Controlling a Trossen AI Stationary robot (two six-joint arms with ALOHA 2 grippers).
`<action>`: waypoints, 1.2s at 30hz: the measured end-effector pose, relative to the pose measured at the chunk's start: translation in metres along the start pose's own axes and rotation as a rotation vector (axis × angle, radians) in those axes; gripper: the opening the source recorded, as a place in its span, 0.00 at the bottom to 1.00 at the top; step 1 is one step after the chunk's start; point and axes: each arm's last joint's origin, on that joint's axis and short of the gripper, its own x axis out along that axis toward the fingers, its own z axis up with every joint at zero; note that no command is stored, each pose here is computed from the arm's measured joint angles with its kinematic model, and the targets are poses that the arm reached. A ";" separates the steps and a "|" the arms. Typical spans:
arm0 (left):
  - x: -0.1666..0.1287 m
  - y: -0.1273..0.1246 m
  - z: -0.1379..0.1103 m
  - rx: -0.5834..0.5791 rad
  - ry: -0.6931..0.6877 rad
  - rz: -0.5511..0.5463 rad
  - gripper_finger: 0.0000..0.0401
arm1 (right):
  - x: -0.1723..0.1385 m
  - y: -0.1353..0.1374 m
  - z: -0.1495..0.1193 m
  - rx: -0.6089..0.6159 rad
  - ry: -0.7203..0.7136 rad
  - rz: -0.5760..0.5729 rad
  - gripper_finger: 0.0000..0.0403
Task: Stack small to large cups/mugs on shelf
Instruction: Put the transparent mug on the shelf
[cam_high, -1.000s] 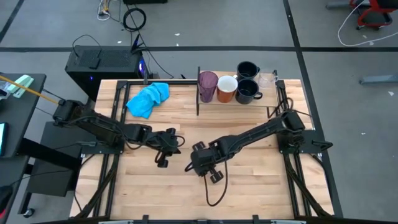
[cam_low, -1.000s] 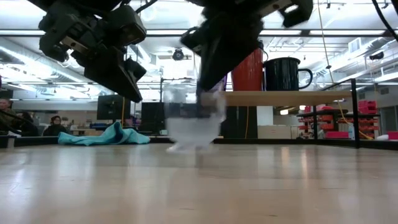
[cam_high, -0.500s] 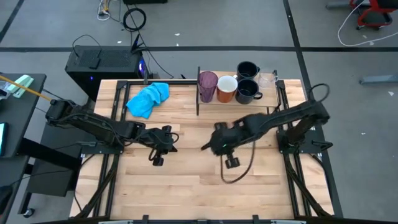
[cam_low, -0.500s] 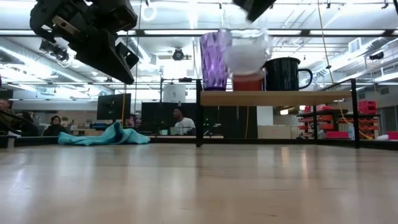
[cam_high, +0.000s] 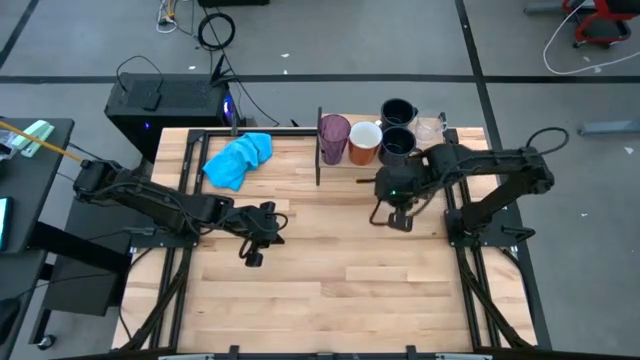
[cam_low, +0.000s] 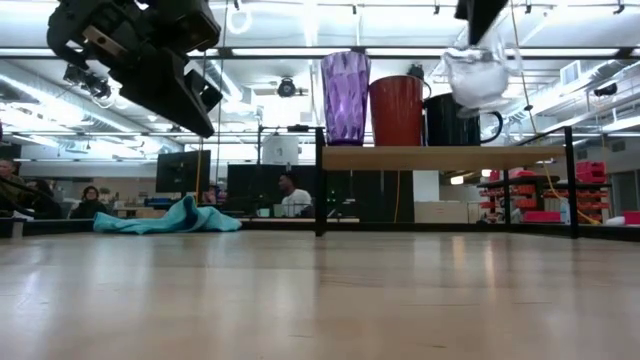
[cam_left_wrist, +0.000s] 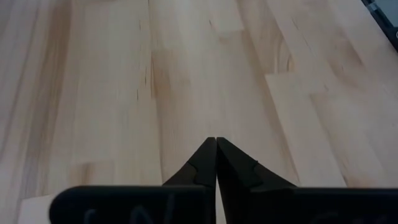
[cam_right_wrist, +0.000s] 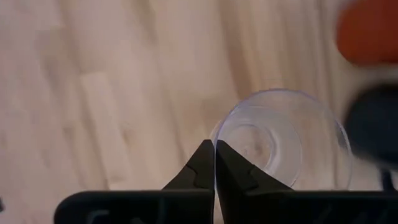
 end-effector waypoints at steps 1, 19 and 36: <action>0.000 0.000 0.000 0.000 0.002 0.000 0.03 | 0.000 -0.004 -0.002 0.019 0.023 -0.024 0.02; 0.000 0.000 -0.002 -0.007 0.026 0.001 0.05 | 0.004 -0.075 -0.054 0.224 0.099 -0.145 0.02; 0.000 0.000 -0.002 -0.007 0.025 0.001 0.06 | 0.002 -0.099 -0.070 0.312 0.016 -0.223 0.02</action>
